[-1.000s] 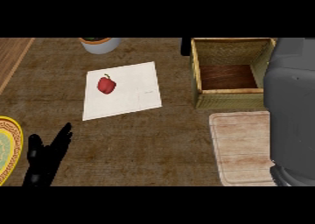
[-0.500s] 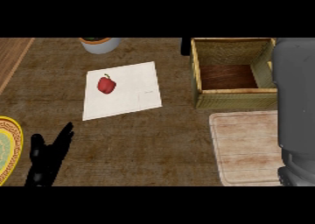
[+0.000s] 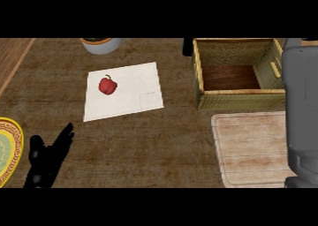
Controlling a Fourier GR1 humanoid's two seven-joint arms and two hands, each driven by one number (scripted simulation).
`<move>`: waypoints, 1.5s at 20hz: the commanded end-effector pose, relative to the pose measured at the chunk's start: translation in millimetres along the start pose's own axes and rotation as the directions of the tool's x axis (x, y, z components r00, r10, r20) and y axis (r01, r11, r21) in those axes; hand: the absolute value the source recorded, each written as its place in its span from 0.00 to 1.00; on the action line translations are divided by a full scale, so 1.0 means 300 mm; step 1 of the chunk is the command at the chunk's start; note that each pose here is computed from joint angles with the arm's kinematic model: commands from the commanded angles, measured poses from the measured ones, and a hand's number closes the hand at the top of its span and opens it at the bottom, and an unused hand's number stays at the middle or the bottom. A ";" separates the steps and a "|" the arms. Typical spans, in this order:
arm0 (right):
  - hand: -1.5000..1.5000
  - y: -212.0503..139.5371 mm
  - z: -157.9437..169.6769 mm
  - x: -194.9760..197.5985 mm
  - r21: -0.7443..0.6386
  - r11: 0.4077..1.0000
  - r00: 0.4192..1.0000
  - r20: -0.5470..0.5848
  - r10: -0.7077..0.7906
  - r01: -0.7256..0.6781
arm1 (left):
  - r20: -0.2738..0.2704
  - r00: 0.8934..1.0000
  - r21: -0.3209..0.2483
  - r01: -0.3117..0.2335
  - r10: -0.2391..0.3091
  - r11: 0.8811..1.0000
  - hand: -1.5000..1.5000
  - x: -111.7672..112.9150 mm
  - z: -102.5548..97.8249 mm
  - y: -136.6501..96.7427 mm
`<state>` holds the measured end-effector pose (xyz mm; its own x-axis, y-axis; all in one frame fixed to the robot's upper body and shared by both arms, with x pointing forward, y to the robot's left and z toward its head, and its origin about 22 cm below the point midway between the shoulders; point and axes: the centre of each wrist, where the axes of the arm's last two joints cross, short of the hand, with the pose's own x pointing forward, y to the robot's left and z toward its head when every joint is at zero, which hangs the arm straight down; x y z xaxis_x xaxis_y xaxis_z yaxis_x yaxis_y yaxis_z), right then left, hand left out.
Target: Pick the tomato from the cutting board and place it in the basket
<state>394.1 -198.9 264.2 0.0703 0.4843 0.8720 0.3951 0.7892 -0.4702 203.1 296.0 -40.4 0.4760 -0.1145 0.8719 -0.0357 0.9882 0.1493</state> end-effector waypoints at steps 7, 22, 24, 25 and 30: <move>1.00 -0.048 -0.097 -0.159 -0.061 0.961 0.961 -0.084 0.263 -0.269 | -0.066 0.998 0.009 -0.023 0.024 1.000 0.50 -0.070 0.038 -0.029; 0.00 -0.240 -0.069 -0.179 -0.177 0.976 0.992 -0.016 0.129 -0.130 | -0.081 0.997 0.010 0.001 0.000 1.000 0.50 -0.058 -0.007 -0.012; 0.00 -0.316 -0.107 -0.213 -0.216 0.973 0.996 -0.045 0.078 -0.086 | -0.061 0.998 0.000 -0.005 0.005 1.000 0.50 -0.025 0.029 -0.045; 0.00 -0.335 -0.069 -0.253 -0.215 0.974 0.995 -0.074 0.063 -0.078 | -0.062 0.998 0.012 -0.022 0.023 1.000 0.50 0.009 0.016 -0.022; 0.00 -0.557 -0.008 -0.271 -0.272 0.953 0.989 -0.109 0.104 -0.131 | -0.072 0.997 0.002 -0.012 0.012 1.000 0.50 -0.002 -0.004 0.023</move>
<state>355.5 -343.6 261.3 0.1789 0.5279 0.8302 0.5971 0.6125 -0.5181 200.7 298.0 -38.6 0.4938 -0.1032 0.8634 -0.0543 0.9873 0.1491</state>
